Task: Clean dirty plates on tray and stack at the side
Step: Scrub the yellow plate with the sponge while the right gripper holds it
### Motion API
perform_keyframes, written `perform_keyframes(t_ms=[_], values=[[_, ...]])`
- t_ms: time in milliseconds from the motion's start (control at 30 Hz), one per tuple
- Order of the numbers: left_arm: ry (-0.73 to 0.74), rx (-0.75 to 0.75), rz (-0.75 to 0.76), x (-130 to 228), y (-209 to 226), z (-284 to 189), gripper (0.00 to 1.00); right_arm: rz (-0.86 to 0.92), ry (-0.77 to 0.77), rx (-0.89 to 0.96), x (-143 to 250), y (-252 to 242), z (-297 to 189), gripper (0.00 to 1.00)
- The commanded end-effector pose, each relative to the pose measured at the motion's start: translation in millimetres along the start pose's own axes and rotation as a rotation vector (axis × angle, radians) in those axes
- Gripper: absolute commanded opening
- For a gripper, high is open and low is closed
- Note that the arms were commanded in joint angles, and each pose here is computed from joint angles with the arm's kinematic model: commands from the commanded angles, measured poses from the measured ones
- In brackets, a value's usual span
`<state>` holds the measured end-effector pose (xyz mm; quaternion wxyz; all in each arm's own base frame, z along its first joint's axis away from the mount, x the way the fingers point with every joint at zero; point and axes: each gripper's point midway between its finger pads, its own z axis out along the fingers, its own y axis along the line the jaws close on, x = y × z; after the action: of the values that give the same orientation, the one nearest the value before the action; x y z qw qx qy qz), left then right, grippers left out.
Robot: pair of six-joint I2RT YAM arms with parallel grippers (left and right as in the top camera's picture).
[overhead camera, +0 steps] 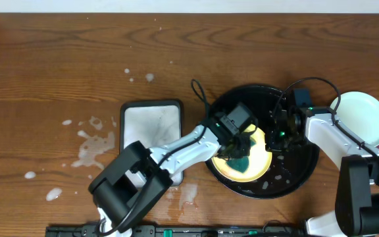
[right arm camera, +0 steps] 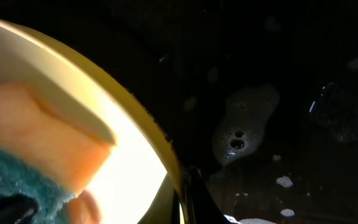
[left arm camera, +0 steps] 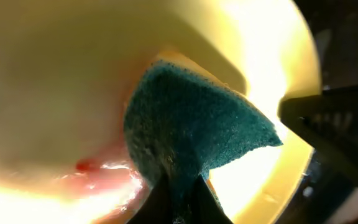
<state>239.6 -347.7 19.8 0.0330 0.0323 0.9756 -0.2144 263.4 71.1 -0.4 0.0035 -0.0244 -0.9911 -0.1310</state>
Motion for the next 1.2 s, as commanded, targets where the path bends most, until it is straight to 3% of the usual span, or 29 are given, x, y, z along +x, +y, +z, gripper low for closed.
perform_keyframes(t_ms=[0,167,300,400,600,700,1000,1167], values=[[-0.120,-0.268,0.016,-16.8,51.8,0.9,0.08,0.040,0.014,0.074,1.9,-15.6,10.2,0.01],[-0.240,-0.621,0.020,-35.1,116.8,-37.7,0.08,0.043,0.025,0.075,4.6,-16.0,10.2,0.01],[-0.237,-0.673,0.028,-40.6,130.4,-46.9,0.07,0.043,0.025,0.076,4.6,-16.1,10.1,0.01],[-0.209,-0.583,0.011,-39.0,117.2,-36.2,0.07,0.043,0.026,0.076,4.7,-16.1,10.1,0.01],[-0.025,-0.043,-0.036,-18.9,18.7,1.9,0.07,0.043,0.025,0.076,4.7,-16.0,10.1,0.01],[-0.008,0.058,-0.029,-14.9,-6.8,6.4,0.07,0.043,0.025,0.076,4.7,-16.0,10.1,0.01],[0.106,0.035,0.046,26.2,-12.9,23.5,0.08,0.043,0.027,0.076,5.1,-16.0,10.1,0.01],[0.060,-0.243,0.027,23.9,45.9,14.8,0.08,0.043,0.028,0.076,5.4,-16.1,10.1,0.01]])
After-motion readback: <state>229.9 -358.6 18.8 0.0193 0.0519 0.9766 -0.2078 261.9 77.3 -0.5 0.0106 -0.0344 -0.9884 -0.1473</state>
